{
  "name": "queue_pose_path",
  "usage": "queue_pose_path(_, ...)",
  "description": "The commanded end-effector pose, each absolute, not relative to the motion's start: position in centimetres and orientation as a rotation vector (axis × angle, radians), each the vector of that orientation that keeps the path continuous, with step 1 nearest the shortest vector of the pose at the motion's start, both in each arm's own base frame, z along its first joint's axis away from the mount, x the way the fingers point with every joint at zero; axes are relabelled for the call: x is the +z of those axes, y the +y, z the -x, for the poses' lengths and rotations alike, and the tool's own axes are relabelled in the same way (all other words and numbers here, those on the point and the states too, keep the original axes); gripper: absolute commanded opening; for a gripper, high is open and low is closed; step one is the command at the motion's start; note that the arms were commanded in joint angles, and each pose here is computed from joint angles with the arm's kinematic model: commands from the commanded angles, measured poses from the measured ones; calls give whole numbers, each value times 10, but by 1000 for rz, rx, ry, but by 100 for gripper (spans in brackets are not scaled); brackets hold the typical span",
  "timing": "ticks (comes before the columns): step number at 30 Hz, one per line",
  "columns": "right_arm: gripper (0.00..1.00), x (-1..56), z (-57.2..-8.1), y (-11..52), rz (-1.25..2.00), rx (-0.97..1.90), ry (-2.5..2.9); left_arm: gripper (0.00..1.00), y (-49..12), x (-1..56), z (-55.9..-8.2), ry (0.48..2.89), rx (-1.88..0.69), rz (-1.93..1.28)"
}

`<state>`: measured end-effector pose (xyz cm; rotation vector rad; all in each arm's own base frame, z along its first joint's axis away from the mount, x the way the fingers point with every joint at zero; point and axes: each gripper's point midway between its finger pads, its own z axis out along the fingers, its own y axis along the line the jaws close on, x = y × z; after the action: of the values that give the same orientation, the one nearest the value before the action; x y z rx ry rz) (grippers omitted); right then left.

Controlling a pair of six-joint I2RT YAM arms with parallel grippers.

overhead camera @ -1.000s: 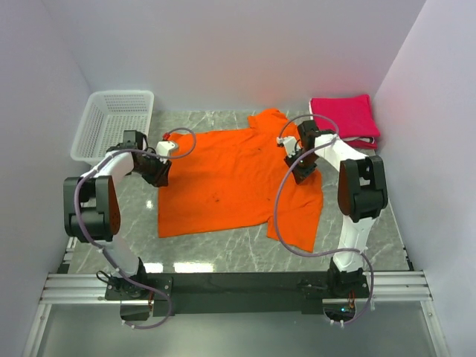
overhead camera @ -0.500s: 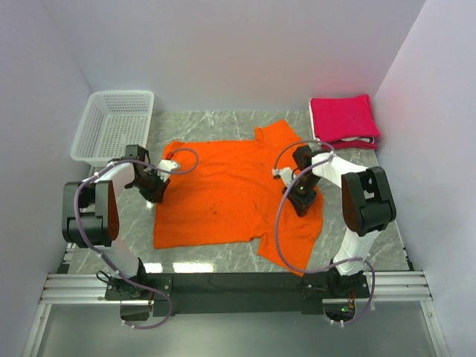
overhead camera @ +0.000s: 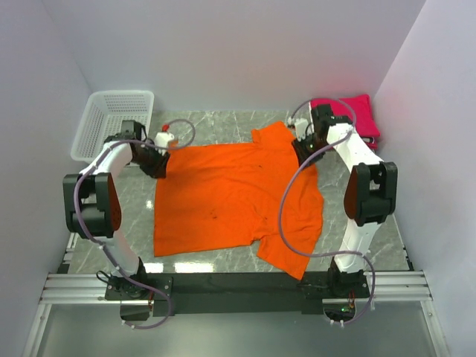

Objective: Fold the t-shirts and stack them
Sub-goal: Flatten the tshirt out

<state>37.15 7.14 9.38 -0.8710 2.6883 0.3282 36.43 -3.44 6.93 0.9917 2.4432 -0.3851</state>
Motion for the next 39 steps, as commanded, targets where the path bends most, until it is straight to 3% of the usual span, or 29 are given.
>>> queue_pose_path(1,35,118,-439,72,653,244,2569,38,-48,99,-412,2340,-426,-819)
queue_pose_path(9,37,123,-536,72,434,173,2448,41,-48,123,-470,2265,-392,-650)
queue_pose_path(16,51,117,-601,68,278,117,2368,46,-45,126,-485,2247,-377,-587)
queue_pose_path(25,75,109,-631,82,290,179,2258,47,-46,117,-485,2267,-381,-582)
queue_pose_path(39,75,64,-637,97,477,78,2305,46,-39,98,-500,2297,-349,-593)
